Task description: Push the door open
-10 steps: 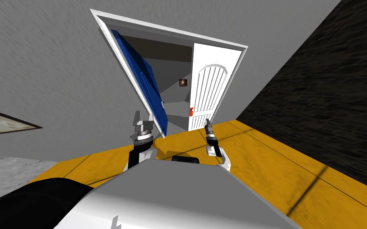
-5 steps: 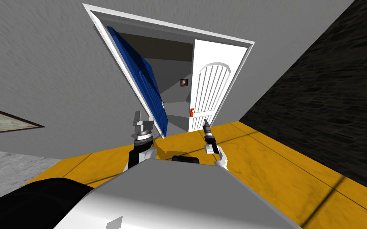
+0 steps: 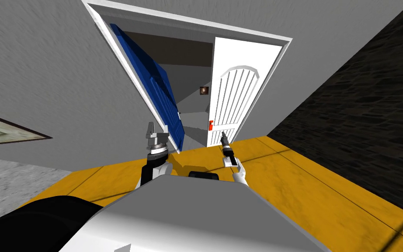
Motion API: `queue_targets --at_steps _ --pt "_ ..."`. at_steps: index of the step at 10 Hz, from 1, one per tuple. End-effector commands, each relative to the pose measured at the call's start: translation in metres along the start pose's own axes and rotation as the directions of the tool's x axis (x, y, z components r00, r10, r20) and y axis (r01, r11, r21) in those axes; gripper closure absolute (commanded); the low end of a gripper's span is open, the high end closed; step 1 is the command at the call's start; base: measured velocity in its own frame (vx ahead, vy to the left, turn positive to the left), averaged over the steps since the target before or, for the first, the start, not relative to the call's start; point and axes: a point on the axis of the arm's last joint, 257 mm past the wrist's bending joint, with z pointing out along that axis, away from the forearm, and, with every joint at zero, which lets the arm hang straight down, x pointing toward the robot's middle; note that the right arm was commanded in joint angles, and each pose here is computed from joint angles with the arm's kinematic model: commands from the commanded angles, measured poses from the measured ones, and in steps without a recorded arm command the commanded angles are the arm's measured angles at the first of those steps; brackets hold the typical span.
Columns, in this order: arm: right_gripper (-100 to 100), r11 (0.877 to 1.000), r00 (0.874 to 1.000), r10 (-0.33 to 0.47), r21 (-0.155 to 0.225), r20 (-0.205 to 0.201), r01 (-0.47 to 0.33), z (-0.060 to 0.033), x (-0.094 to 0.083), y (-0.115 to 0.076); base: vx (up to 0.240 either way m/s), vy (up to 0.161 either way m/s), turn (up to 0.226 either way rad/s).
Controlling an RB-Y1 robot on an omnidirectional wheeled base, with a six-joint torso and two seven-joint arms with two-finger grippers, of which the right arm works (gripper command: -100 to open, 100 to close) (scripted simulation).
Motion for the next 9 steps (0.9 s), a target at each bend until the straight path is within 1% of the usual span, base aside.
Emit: queue_targets --at_steps 1,5,9 --pt "-100 1.000 1.000 0.010 0.024 -0.007 -0.010 0.0033 0.005 -0.011 0.105 -0.077 0.052" --pt "-100 0.997 0.999 0.034 0.072 -0.019 -0.032 0.0098 0.016 -0.032 0.084 -0.053 0.049" --pt "-100 0.992 0.998 0.058 0.118 -0.029 -0.054 0.0152 0.027 -0.051 0.089 -0.050 0.049"
